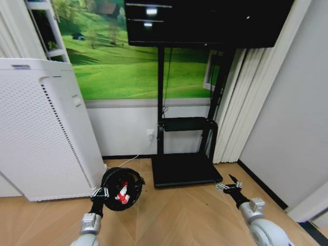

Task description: Pick up the trash bin and place the garbage on the floor into it.

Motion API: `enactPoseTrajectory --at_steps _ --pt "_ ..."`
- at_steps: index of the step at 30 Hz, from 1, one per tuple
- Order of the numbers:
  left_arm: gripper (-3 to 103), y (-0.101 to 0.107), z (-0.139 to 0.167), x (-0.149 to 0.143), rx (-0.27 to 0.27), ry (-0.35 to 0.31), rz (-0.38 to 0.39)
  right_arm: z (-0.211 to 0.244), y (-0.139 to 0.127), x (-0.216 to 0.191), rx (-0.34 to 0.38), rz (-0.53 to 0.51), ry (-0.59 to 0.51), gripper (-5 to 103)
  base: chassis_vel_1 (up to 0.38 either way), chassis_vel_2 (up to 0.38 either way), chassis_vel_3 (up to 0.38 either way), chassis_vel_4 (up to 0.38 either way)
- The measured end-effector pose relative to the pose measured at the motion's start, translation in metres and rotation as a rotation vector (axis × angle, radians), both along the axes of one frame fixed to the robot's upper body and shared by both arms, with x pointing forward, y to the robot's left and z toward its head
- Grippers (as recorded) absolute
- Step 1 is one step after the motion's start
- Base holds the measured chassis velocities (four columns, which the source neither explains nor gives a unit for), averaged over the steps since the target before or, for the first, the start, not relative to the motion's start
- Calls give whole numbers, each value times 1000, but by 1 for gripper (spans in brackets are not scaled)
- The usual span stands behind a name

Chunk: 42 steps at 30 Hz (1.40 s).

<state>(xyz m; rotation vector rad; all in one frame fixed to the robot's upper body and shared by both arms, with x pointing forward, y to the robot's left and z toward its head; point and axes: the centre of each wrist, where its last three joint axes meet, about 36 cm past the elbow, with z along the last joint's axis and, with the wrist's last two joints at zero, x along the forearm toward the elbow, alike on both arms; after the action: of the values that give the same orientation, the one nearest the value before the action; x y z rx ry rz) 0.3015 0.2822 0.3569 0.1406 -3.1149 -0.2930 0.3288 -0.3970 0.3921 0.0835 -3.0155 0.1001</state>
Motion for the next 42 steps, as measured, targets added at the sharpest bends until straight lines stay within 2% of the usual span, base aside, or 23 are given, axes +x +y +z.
enactPoseTrajectory --at_steps 7,13,23,42 --pt "5 0 -2 1 0 4 -1 0 0 0 0 0 0 100 234 245 -235 -230" --pt "5 -2 -4 2 -3 7 -6 0 0 0 0 0 0 100 19 26 -36 2" --pt "5 -4 -6 2 -1 13 -9 0 0 0 0 0 0 100 19 -130 -62 125" --pt "5 -3 -4 -3 1 13 0 0 0 0 0 0 0 100 237 -243 -249 234"
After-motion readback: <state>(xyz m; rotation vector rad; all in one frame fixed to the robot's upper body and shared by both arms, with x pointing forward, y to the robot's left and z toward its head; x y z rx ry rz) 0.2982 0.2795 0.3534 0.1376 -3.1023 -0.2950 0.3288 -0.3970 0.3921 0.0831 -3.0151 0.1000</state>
